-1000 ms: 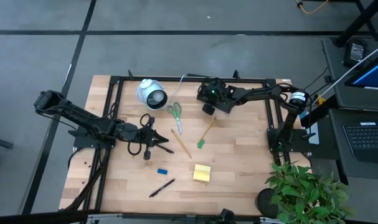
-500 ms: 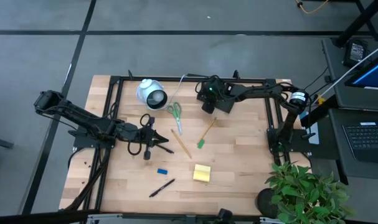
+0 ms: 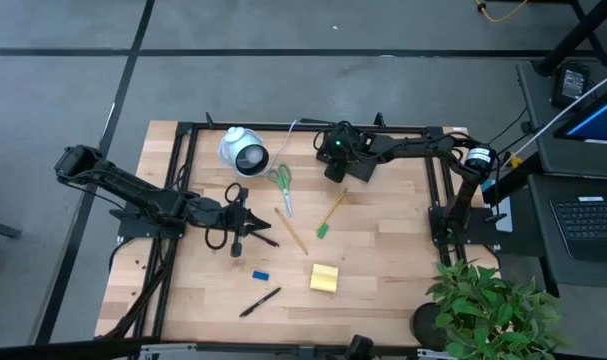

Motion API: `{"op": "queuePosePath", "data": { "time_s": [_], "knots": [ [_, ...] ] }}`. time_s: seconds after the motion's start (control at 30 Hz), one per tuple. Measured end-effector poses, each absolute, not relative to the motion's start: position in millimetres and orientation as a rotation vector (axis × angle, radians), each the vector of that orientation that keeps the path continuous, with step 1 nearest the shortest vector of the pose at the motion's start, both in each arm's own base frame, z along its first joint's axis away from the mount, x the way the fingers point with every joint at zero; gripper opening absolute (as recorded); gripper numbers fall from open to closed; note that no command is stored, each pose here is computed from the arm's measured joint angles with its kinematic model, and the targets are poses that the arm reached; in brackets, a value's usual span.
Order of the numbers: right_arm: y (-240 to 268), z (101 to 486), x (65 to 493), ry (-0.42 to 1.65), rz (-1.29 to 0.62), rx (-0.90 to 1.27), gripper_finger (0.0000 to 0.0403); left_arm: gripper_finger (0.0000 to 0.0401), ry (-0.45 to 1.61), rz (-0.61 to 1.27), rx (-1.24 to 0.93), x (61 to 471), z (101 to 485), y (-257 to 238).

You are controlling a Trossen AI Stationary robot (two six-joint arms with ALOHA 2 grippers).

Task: Pick and place office supplies into organizer
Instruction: Put the top black pen into the desk organizer

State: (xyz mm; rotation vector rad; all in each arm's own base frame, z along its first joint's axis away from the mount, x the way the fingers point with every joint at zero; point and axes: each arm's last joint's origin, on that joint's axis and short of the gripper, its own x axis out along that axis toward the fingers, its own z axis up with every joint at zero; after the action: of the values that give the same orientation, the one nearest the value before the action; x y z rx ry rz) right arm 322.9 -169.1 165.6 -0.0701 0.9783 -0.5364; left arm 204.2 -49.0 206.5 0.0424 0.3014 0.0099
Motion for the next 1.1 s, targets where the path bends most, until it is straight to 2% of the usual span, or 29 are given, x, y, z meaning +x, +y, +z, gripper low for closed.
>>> {"op": "queuePosePath", "data": {
  "time_s": [0.17, 0.47, 0.63, 0.93, 1.0, 1.1],
  "knots": [
    [-169, 166, 323, 0.974, -0.544, -0.055, 0.02, 0.0002, 0.301, 0.01, 0.043, 204, 207, -49],
    [-169, 197, 335, 1.015, -0.55, -0.006, 0.0195, 0.0002, 0.301, 0.009, 0.045, 204, 207, -49],
    [-155, 215, 348, 1.01, -0.505, -0.035, 0.0149, 0.0002, 0.301, 0.007, 0.065, 204, 207, -49],
    [-107, 246, 361, 0.921, -0.383, -0.126, 0.0016, 0.0002, 0.308, 0.006, 0.075, 204, 206, -49],
    [-96, 253, 361, 0.897, -0.365, -0.129, 0.0007, 0.0002, 0.315, 0.007, 0.077, 204, 205, -49],
    [-77, 265, 359, 0.855, -0.349, -0.1, 0.0015, 0.0002, 0.329, 0.033, 0.071, 203, 204, -48]
  ]
}}
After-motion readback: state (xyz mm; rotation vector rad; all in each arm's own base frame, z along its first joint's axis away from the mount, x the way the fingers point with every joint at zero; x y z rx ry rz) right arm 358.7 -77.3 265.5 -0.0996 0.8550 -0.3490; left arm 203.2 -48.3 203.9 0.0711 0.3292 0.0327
